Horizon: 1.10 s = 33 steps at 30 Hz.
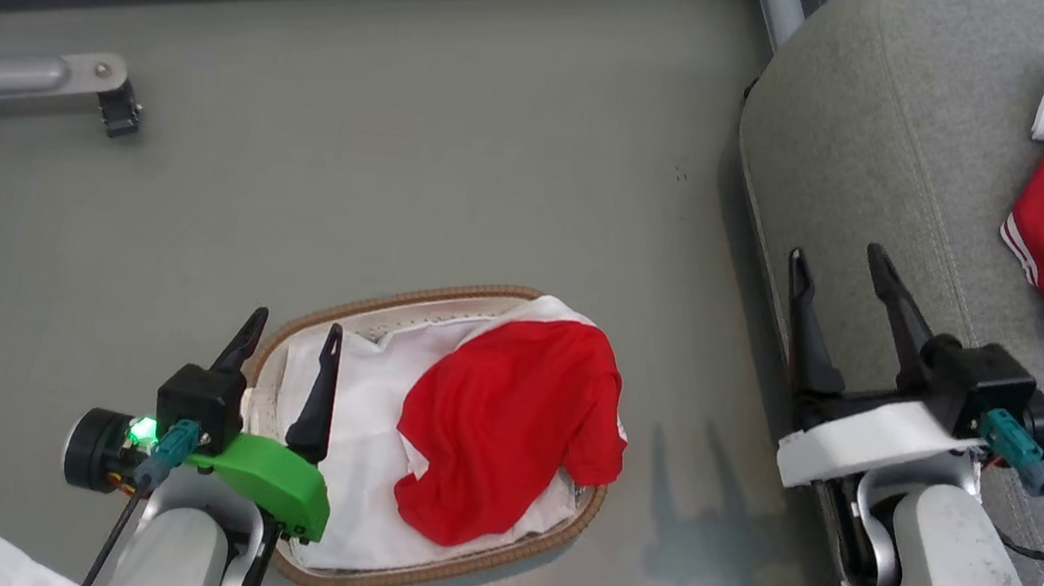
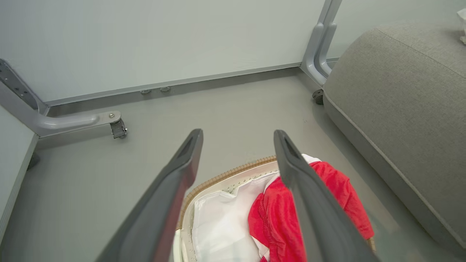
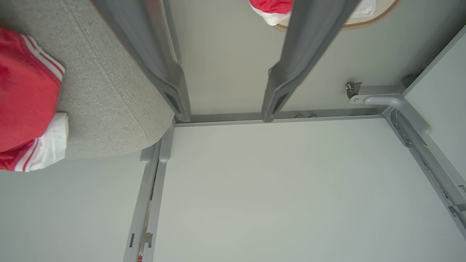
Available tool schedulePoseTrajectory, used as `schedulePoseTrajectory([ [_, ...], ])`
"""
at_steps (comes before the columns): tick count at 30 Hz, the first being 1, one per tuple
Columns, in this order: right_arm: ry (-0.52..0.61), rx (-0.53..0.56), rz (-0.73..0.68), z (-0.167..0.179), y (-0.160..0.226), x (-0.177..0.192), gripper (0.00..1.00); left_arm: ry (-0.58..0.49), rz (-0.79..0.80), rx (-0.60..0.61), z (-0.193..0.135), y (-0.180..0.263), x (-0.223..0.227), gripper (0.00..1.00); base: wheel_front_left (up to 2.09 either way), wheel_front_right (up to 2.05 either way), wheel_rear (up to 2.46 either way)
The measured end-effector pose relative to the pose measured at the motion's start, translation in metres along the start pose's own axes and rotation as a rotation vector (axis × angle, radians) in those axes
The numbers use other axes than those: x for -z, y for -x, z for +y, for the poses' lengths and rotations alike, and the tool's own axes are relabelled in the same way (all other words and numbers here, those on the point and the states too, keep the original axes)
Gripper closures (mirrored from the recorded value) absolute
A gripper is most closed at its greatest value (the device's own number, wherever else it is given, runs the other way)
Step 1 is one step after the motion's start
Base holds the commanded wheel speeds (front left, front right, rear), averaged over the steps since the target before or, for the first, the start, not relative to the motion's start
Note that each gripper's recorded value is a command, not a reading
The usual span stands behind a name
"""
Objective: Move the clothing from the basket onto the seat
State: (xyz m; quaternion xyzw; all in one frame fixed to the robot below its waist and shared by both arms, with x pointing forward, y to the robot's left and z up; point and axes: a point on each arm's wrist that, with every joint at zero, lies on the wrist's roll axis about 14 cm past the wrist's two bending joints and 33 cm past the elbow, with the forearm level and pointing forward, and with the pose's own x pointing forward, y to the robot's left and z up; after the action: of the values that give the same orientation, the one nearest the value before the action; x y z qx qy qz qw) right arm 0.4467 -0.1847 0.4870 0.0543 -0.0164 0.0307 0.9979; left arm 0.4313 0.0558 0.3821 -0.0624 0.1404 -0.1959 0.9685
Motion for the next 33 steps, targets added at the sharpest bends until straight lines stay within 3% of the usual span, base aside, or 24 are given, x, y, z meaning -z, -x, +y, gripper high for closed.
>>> schedulePoseTrajectory([
  [7,0.009,0.039,-0.028,-0.020,-0.023,0.000,0.00,0.009,0.123,0.128,-0.023,-0.042,0.043,0.00,0.00,0.00,0.00],
  [17,0.013,0.080,-0.034,-0.043,-0.050,0.016,0.00,-0.004,0.284,0.247,-0.030,-0.088,0.109,0.00,0.00,0.00,0.00],
  [33,0.037,0.095,0.007,-0.061,-0.077,0.063,0.00,0.031,0.516,0.368,-0.042,-0.108,0.214,0.00,0.00,0.00,0.00],
])
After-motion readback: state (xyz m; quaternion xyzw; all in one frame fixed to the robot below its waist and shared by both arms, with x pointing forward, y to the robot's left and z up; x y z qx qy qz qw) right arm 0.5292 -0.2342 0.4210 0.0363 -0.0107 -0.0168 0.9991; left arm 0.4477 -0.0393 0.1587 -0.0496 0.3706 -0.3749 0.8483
